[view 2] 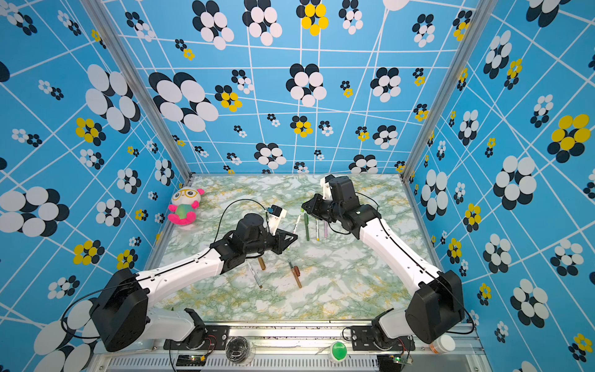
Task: Insert the pens into the pen caps
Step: 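Align the lime-green cap above the white marker tip with the right gripper, then press the lime-green cap down onto the white marker tip with the right gripper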
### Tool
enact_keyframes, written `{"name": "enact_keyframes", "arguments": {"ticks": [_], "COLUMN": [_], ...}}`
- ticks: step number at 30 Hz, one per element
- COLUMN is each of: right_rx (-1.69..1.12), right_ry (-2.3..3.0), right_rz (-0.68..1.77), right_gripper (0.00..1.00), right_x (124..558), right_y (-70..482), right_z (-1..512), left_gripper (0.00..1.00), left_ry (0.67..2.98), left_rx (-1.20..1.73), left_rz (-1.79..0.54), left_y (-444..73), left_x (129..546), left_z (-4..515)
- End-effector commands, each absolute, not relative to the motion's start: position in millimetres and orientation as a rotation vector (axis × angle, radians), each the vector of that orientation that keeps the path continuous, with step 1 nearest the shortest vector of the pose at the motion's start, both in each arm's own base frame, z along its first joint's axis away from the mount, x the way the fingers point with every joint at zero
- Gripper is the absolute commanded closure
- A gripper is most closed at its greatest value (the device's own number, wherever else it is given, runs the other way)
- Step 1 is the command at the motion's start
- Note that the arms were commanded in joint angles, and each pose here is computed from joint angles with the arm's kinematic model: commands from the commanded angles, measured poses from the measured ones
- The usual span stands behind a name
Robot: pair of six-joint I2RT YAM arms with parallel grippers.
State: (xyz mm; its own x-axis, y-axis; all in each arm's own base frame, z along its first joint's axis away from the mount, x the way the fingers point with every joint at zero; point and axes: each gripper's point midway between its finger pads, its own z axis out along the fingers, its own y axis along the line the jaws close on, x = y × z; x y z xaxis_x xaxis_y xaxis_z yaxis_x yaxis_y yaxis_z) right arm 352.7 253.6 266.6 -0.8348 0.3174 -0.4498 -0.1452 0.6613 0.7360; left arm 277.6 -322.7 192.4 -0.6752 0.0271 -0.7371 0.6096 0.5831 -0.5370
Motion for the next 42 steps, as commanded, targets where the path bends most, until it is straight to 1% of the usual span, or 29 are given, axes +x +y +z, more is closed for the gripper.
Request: {"name": "enact_keyframes", "arguments": {"ticks": [1,7,14,28,37,42], "right_rx": [0.126,0.144,0.150,0.147,0.135,0.135], "right_ry": [2.315,2.352,2.365,2.364,2.352,2.375], "right_rz": [1.087,1.085,1.103,1.117,1.141,1.139], "right_gripper": [1.00,1.00,1.00,1.00,1.00,1.00], "right_x": [349.4,348.9,350.6,354.5,352.5,349.7], "right_y": [250.6,251.4,256.9,263.1,265.3,267.6], "right_z": [274.3,257.8,250.0,249.3,257.4,249.3], "left_gripper": [1.00,1.00,1.00,1.00,1.00,1.00], "left_ry": [2.083,2.077,2.078,2.079,2.077,2.075], "left_rx": [0.489,0.488,0.489,0.490,0.488,0.487], "left_rz": [-1.063,-1.064,-1.063,-1.062,-1.062,-1.063], "left_y": [-318.0,-318.2,-318.7,-318.9,-318.9,-319.2], "left_x": [278.7,279.4,279.5,280.0,280.9,281.2], "left_z": [200.9,203.5,202.9,202.5,203.5,204.2]}}
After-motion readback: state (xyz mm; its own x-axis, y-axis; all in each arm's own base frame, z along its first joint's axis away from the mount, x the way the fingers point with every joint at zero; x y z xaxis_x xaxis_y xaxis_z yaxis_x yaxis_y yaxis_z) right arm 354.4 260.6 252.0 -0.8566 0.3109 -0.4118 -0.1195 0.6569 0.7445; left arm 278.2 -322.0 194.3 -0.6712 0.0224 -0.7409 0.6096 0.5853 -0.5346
